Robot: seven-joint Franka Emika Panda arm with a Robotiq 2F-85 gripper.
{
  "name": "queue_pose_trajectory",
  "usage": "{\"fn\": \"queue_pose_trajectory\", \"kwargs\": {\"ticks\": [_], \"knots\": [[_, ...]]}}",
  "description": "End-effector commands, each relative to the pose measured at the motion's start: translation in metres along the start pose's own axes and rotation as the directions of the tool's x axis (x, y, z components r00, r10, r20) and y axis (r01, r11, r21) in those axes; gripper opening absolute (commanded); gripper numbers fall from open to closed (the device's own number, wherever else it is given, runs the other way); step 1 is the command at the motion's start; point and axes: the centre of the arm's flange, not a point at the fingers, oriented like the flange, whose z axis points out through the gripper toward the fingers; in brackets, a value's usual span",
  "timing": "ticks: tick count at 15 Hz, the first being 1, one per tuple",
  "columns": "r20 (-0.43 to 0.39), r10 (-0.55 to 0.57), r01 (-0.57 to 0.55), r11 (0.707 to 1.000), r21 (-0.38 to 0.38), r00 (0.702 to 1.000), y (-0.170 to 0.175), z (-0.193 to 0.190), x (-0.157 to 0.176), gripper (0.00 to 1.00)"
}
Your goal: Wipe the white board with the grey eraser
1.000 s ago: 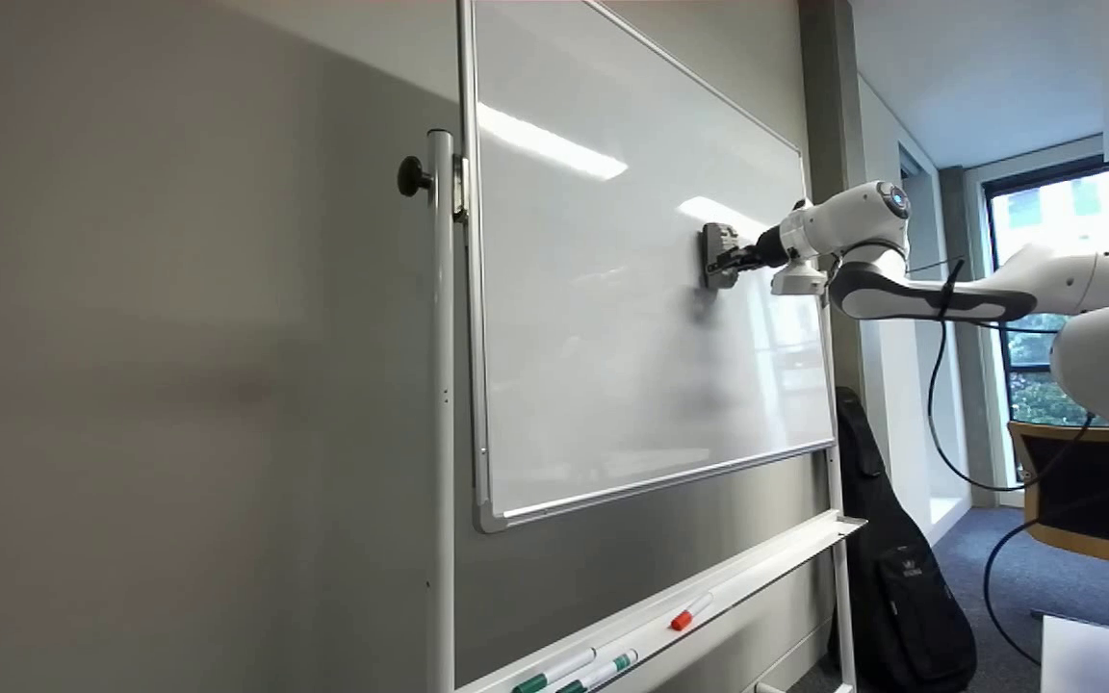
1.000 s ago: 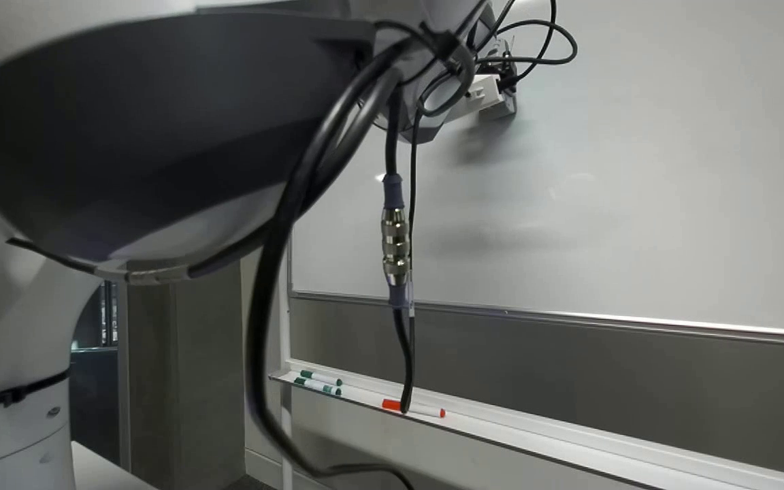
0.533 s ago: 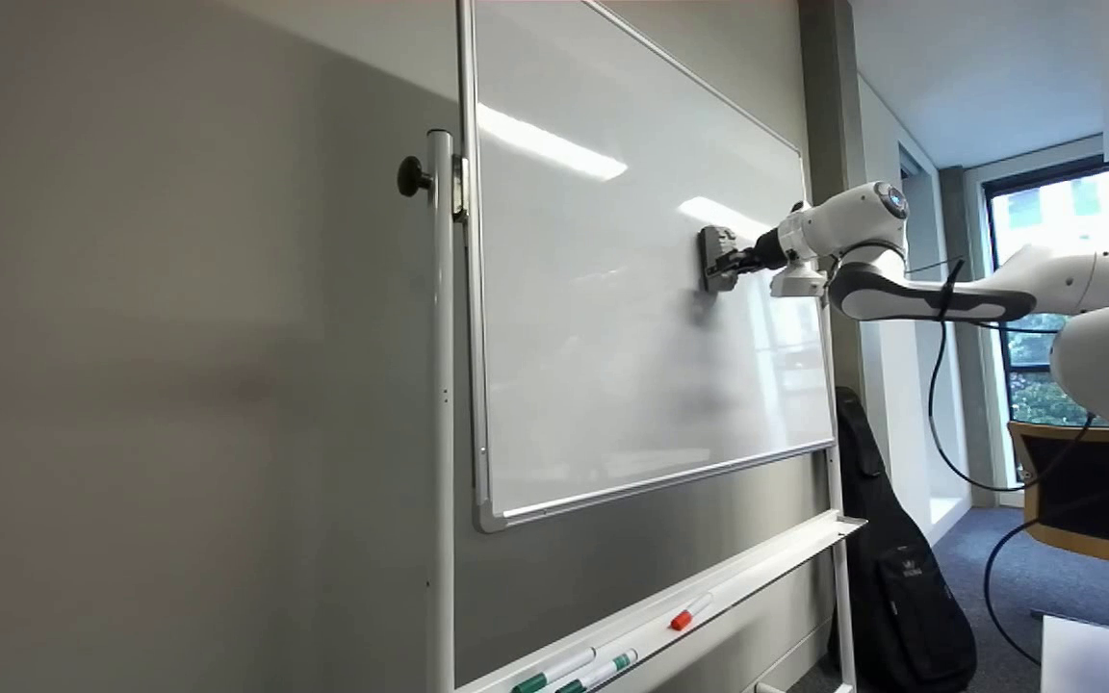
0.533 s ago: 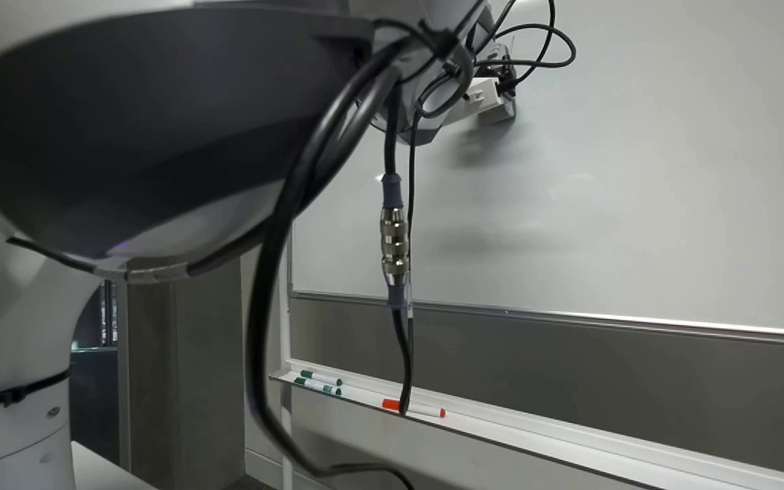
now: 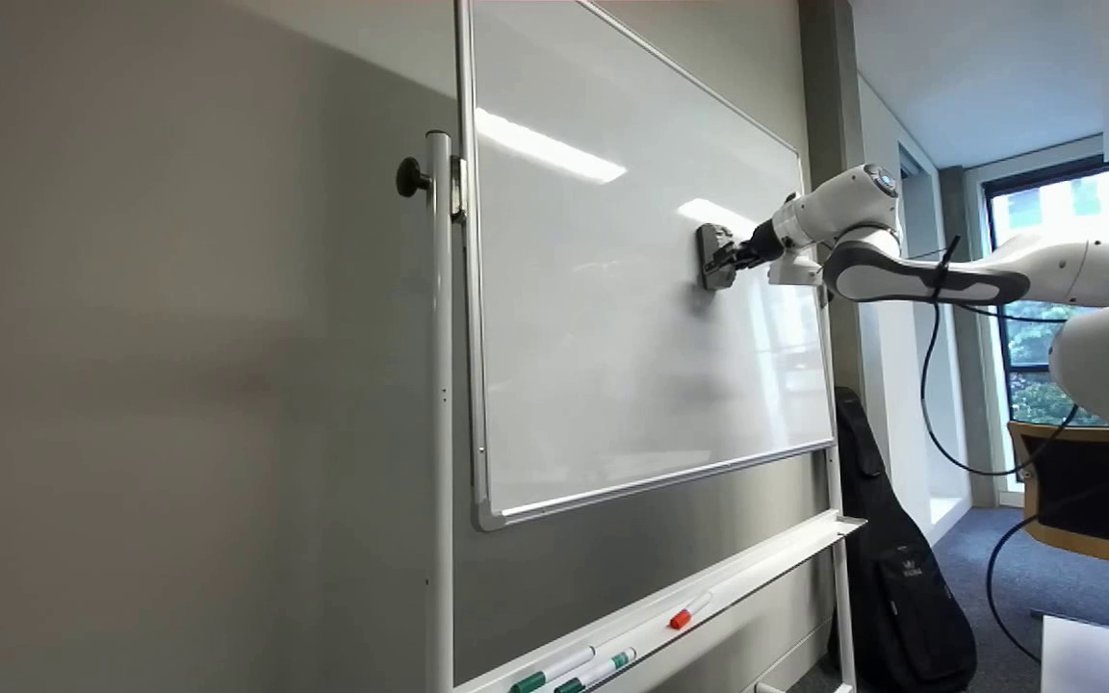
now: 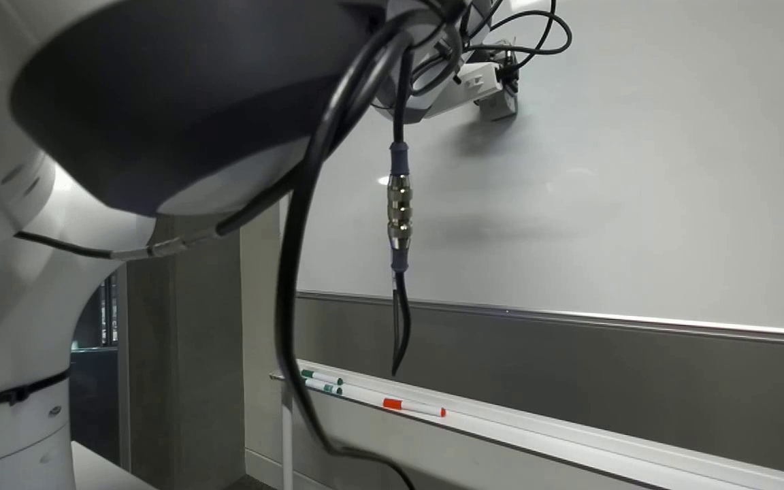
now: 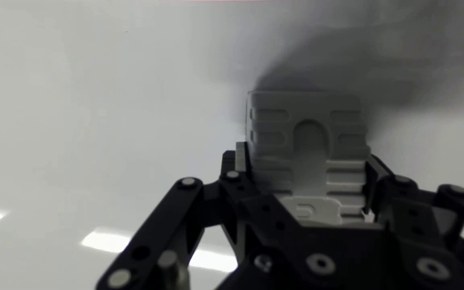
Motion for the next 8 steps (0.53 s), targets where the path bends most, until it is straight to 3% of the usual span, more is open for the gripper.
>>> {"fn": "queue_pose_trajectory", "kwargs": {"ticks": [1, 8], "knots": [[-0.013, -0.007, 0.007, 1.000, -0.029, 1.000, 0.001, 0.027, 0.051, 0.38], [-0.076, -0.011, 0.007, 0.998, -0.054, 0.997, 0.009, 0.012, 0.098, 0.38]]}}
